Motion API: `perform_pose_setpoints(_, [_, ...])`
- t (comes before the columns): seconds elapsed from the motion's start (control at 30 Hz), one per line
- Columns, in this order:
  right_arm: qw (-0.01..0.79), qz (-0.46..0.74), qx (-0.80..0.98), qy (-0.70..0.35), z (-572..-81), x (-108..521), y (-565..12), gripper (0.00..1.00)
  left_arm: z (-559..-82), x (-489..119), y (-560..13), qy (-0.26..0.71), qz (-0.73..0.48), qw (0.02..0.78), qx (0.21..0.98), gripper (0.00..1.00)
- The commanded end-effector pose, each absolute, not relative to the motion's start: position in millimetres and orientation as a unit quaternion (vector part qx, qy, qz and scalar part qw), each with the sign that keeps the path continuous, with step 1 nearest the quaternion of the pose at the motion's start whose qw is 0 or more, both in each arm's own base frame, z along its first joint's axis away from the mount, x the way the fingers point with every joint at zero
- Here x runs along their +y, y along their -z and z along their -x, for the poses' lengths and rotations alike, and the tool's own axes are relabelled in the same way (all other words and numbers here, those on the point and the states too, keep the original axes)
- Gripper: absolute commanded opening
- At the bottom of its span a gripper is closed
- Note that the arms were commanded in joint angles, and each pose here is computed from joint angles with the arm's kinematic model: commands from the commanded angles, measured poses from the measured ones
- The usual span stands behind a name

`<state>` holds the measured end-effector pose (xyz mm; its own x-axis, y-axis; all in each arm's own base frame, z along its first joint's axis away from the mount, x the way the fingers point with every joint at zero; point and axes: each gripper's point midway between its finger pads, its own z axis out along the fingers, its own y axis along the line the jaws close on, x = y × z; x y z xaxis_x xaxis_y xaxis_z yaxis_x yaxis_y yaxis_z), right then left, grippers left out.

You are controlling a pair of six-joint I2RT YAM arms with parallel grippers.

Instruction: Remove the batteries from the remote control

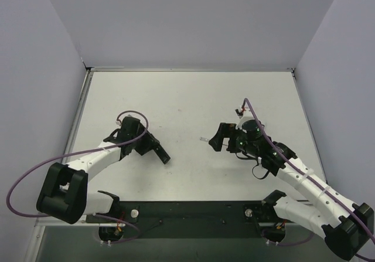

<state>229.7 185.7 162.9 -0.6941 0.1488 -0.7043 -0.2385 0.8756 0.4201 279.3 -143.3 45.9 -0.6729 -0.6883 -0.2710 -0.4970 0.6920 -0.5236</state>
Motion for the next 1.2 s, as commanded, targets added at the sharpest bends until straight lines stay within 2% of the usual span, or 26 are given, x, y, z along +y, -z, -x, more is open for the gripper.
perform_pose_setpoints(0.0, [0.384,0.053,0.840,-0.380,-224.9,233.1,-175.9,0.94,-296.8,-208.5,-120.7,0.393,0.185,0.294,0.852,0.26])
perform_pose_setpoints(0.1, [0.361,0.072,0.811,-0.454,-218.9,260.6,-187.3,0.94,-289.1,-227.9,-146.6,0.449,0.132,0.311,0.827,0.25])
perform_pose_setpoints(0.27, [0.329,0.090,0.783,-0.520,-208.5,287.2,-194.0,0.96,-270.2,-252.5,-183.0,0.536,0.063,0.329,0.775,0.25])
perform_pose_setpoints(0.6, [0.273,0.100,0.723,-0.626,-186.7,320.1,-210.0,0.96,-242.1,-272.5,-225.9,0.618,0.002,0.350,0.703,0.25])
perform_pose_setpoints(0.83, [0.253,0.118,0.717,-0.639,-173.4,336.7,-205.0,0.92,-233.7,-272.6,-252.2,0.646,0.005,0.368,0.669,0.25])
perform_pose_setpoints(0.93, [0.254,0.130,0.706,-0.648,-168.0,339.0,-209.9,0.80,-231.2,-274.4,-254.5,0.650,0.002,0.368,0.665,0.24])
perform_pose_setpoints(1.03, [0.275,0.128,0.702,-0.644,-167.8,333.9,-211.5,0.55,-232.3,-275.7,-253.4,0.649,0.000,0.365,0.668,0.25])
perform_pose_setpoints(1.07, [0.280,0.125,0.707,-0.638,-168.1,331.8,-208.9,0.42,-233.4,-275.8,-251.6,0.647,0.003,0.364,0.670,0.26])
perform_pose_setpoints(1.1, [0.291,0.120,0.709,-0.630,-171.0,329.6,-208.1,0.37,-234.3,-276.4,-251.0,0.646,0.004,0.362,0.671,0.27])
perform_pose_setpoints(1.13, [0.310,0.129,0.706,-0.624,-170.9,326.2,-211.5,0.24,-234.6,-276.7,-250.4,0.647,0.006,0.361,0.672,0.31])
perform_pose_setpoints(1.17, [0.304,0.126,0.723,-0.607,-171.2,323.5,-202.3,0.15,-234.9,-277.1,-250.5,0.647,0.006,0.359,0.672,0.36])
